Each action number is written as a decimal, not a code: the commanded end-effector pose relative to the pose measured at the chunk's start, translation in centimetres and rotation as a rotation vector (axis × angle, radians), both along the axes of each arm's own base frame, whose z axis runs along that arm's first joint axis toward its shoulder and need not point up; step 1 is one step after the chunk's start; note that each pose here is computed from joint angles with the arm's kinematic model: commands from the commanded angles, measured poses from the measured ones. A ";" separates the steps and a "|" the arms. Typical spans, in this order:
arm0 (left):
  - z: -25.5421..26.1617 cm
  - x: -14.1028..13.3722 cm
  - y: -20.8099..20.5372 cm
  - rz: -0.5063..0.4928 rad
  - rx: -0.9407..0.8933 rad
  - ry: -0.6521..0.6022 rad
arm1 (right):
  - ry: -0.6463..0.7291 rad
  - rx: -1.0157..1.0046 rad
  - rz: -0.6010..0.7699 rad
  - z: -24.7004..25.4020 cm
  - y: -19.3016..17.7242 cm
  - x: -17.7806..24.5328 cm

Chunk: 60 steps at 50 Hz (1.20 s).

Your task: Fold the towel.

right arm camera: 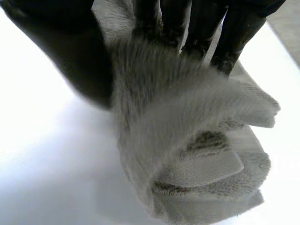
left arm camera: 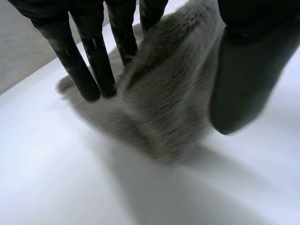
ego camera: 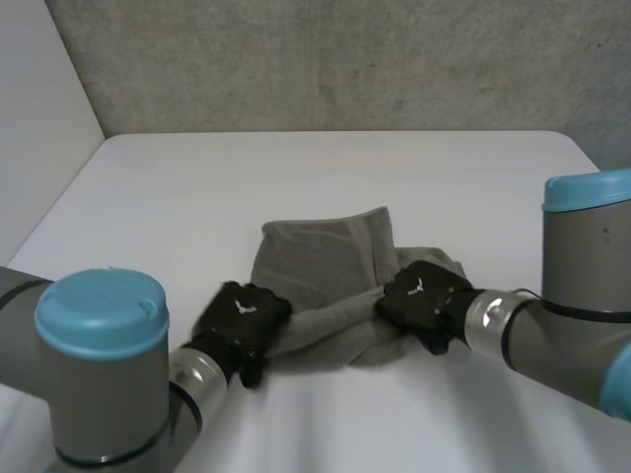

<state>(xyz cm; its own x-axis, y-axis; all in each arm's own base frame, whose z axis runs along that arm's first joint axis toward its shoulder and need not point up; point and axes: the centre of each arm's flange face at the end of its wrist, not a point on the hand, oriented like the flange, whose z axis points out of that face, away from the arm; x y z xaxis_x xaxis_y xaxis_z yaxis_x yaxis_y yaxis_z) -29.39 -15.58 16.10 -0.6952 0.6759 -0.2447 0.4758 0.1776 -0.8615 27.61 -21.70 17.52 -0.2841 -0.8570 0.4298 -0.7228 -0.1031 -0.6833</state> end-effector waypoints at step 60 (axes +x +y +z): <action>0.6 -9.6 -7.6 -0.199 0.006 0.093 | -0.476 -0.037 -0.268 4.1 -1.8 -3.7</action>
<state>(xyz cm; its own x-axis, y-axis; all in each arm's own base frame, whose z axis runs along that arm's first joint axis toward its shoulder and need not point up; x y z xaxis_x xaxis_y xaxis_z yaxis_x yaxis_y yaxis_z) -39.29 -23.76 16.62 -0.5541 0.8026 -0.2210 0.4373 0.0547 -0.8976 23.77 -26.73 17.30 -0.7269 -0.6590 0.1931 -0.3934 0.1692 -0.9037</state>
